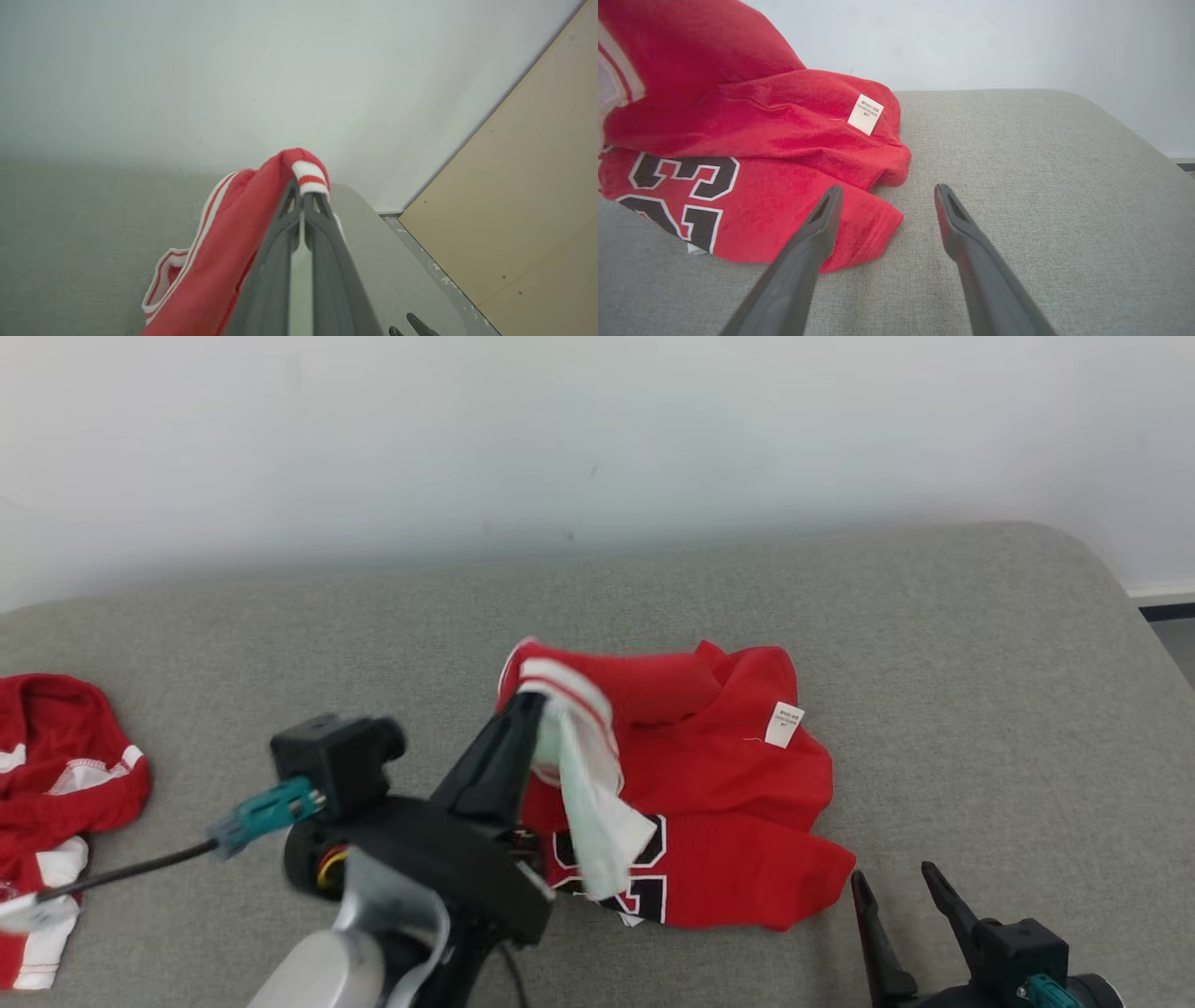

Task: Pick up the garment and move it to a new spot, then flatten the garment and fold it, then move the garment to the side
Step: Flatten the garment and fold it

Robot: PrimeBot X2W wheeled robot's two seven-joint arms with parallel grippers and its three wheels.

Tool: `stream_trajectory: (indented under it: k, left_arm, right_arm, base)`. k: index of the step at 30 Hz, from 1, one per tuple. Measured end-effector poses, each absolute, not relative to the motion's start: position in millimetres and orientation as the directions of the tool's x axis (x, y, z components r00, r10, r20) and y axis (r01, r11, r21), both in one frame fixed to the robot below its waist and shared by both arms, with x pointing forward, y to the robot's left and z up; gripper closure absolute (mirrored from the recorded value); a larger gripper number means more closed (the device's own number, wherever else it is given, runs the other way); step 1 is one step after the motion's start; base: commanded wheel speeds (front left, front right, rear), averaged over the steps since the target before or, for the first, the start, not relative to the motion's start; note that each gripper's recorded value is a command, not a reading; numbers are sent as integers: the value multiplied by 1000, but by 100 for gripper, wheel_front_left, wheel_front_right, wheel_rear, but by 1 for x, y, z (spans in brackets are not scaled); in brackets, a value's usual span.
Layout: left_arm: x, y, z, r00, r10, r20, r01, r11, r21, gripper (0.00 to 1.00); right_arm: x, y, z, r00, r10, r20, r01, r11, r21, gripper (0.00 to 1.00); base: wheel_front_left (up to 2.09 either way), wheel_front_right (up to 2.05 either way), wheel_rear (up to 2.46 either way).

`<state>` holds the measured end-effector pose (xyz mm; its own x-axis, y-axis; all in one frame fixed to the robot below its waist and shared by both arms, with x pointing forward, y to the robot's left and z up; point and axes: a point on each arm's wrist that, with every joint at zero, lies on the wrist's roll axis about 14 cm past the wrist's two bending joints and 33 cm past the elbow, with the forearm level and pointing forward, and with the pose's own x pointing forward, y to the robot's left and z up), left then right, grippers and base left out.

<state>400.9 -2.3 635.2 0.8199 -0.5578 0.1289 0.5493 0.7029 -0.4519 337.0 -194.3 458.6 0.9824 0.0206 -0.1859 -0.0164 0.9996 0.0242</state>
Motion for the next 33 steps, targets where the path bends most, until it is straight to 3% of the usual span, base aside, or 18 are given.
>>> stream_trajectory:
  k: [7, 11, 16, 18, 19, 21, 26, 33]
  left_arm:
    - [404, 75, 550, 923, -355, -149, 239, 831, -503, 100]
    - [401, 120, 485, 921, -231, -314, 56, 875, -481, 100]
    - [404, 146, 445, 914, -151, -378, -32, 899, -438, 100]
    - [411, 153, 439, 920, -122, -373, -46, 910, -411, 65]
    - [415, 155, 438, 923, -111, -369, -49, 916, -399, 60]
    - [423, 160, 438, 934, -80, -347, -59, 926, -373, 0]
    - [439, 165, 440, 955, -44, -293, -52, 949, -311, 0]
    - [433, 161, 441, 971, -54, -232, -7, 967, -253, 0]
  right_arm:
    - [339, -187, 460, 982, 42, -186, -39, 999, 19, 0]
    - [341, -190, 460, 980, 36, -193, -35, 999, 8, 0]
    - [347, -192, 457, 977, 31, -213, -36, 999, -20, 0]
    - [352, -189, 458, 976, 39, -214, -46, 999, -29, 0]
    - [355, -187, 460, 976, 45, -212, -54, 998, -35, 0]
    - [361, -181, 463, 976, 66, -207, -77, 996, -47, 0]
    - [385, -173, 483, 981, 87, -173, -103, 991, -87, 0]
    - [423, -208, 497, 977, 24, -213, -49, 992, -117, 0]
  base:
    - [0, 0, 0]
    - [0, 0, 0]
    - [0, 0, 0]
    - [0, 0, 0]
    - [0, 0, 0]
    - [0, 0, 0]
    - [0, 0, 0]
    - [0, 0, 0]
